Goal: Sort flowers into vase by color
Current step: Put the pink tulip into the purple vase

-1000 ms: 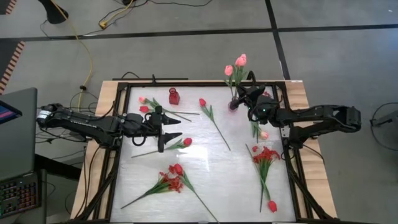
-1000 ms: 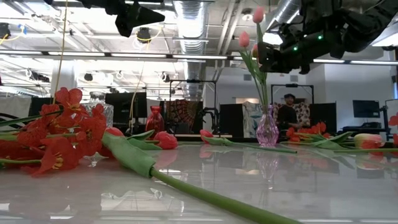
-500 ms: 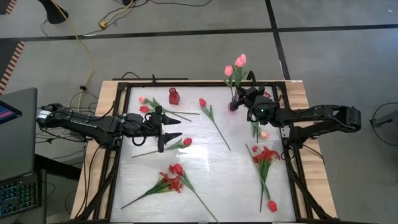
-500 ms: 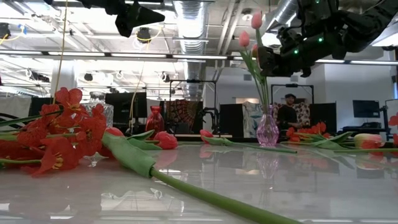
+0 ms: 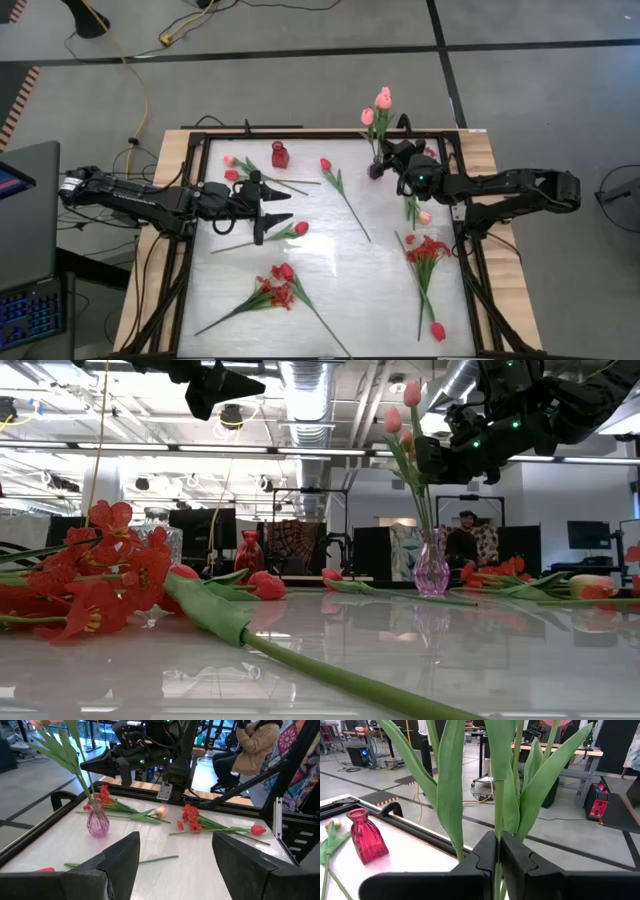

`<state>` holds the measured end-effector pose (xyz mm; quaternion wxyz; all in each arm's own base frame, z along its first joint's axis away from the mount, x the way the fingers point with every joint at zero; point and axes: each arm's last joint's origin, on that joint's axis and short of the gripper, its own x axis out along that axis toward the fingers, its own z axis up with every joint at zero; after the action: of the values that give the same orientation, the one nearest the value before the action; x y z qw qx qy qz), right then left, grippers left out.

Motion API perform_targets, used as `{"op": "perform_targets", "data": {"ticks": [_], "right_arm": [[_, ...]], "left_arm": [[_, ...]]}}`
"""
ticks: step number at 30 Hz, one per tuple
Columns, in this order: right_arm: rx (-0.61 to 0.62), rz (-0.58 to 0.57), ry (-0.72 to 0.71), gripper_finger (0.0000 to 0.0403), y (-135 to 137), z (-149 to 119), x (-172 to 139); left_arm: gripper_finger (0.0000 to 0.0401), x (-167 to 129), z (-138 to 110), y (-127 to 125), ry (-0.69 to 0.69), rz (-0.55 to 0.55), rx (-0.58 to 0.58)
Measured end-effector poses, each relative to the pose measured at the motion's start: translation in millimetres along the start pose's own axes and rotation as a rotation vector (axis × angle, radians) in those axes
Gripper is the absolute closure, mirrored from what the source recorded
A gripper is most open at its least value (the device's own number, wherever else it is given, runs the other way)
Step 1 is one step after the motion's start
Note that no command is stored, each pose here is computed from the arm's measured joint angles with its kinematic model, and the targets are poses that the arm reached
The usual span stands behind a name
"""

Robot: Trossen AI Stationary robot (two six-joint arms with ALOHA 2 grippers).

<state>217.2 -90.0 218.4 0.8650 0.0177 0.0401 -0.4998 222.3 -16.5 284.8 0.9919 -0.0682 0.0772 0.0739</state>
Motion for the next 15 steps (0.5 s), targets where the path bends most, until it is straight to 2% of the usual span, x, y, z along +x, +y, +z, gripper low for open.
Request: {"op": "perform_targets", "data": {"ticks": [9,15], "right_arm": [[-0.003,0.007,0.000,0.0350,0.9,-0.1,-0.6],[-0.024,0.017,-0.001,0.0310,2.6,0.0,-2.2]], "left_arm": [[0.0164,0.0,0.0,-0.3,0.001,-0.008,-0.006],[0.0164,0.0,0.0,-0.3,0.001,-0.009,-0.003]]}}
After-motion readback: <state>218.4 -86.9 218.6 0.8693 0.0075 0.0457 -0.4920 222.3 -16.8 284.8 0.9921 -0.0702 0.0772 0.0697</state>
